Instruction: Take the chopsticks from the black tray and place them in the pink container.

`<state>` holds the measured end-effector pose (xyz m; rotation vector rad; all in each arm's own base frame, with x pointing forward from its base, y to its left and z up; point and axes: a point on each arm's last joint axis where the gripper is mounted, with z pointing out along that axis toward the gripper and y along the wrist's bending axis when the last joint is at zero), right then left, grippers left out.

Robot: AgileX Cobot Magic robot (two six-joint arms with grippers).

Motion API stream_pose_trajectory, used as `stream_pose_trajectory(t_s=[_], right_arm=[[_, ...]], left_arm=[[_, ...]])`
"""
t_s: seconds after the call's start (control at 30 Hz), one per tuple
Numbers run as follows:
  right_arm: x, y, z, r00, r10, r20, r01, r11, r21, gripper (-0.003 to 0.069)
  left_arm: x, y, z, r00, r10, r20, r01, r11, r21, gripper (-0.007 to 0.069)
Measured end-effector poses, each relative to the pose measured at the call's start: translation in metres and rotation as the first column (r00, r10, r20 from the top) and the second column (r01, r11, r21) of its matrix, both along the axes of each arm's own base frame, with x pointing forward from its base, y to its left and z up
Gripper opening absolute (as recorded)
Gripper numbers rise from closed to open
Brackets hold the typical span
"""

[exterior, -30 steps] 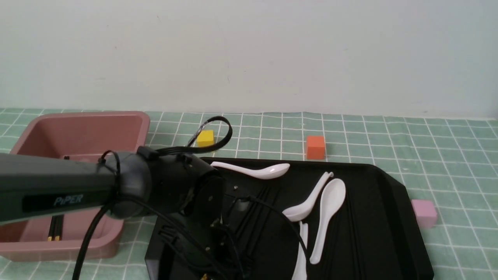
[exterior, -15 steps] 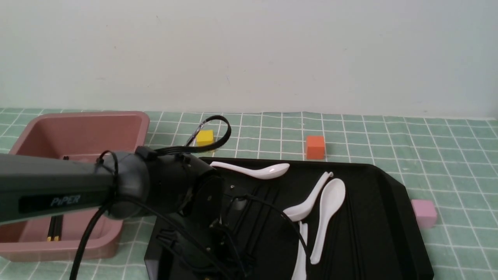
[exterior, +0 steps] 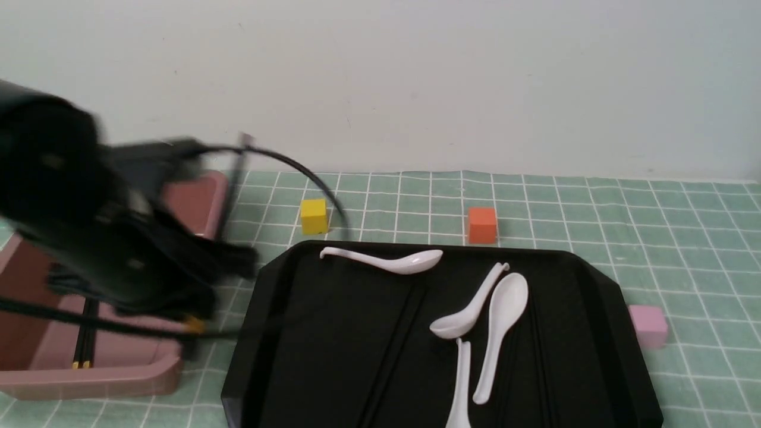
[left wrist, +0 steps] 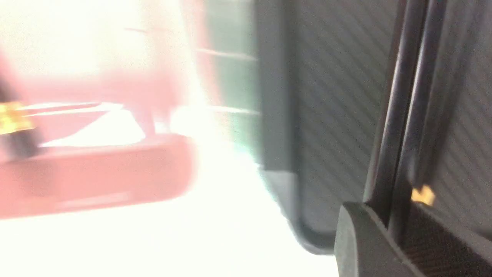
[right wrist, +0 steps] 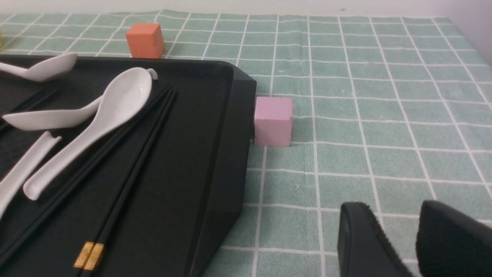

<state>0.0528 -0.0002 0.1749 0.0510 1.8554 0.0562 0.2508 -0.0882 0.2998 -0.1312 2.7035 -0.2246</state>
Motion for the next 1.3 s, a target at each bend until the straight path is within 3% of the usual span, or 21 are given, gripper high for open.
stream_pose_trajectory(t_s=[0.13,0.23,0.57,0.87,1.0,1.13,1.3], right_arm=[[0.0,0.0,0.0,1.0,0.0,0.0,0.0,1.0,0.0,0.024],[0.0,0.0,0.0,1.0,0.0,0.0,0.0,1.0,0.0,0.024],[0.0,0.0,0.0,1.0,0.0,0.0,0.0,1.0,0.0,0.024],[0.0,0.0,0.0,1.0,0.0,0.0,0.0,1.0,0.0,0.024],[0.0,0.0,0.0,1.0,0.0,0.0,0.0,1.0,0.0,0.024],[0.0,0.0,0.0,1.0,0.0,0.0,0.0,1.0,0.0,0.024],[0.0,0.0,0.0,1.0,0.0,0.0,0.0,1.0,0.0,0.024]], left_arm=[[0.011,0.068,0.002,0.982,0.19,0.019,-0.19,0.982,0.008,0.0124],[0.025,0.089,-0.015,0.973,0.23,-0.014,-0.23,0.973,0.01,0.0124],[0.067,0.097,-0.074,0.975,0.212,-0.063,-0.213,0.977,0.0,0.0127],[0.07,0.096,-0.083,0.967,0.221,-0.125,-0.224,0.975,-0.007,0.0293],[0.057,0.095,-0.056,0.972,0.217,-0.09,-0.22,0.975,-0.017,0.0188],[0.029,0.092,-0.017,0.978,0.207,-0.023,-0.207,0.978,-0.033,-0.0003],[-0.033,0.082,0.009,0.986,0.15,0.074,-0.143,0.985,-0.095,-0.0013]])
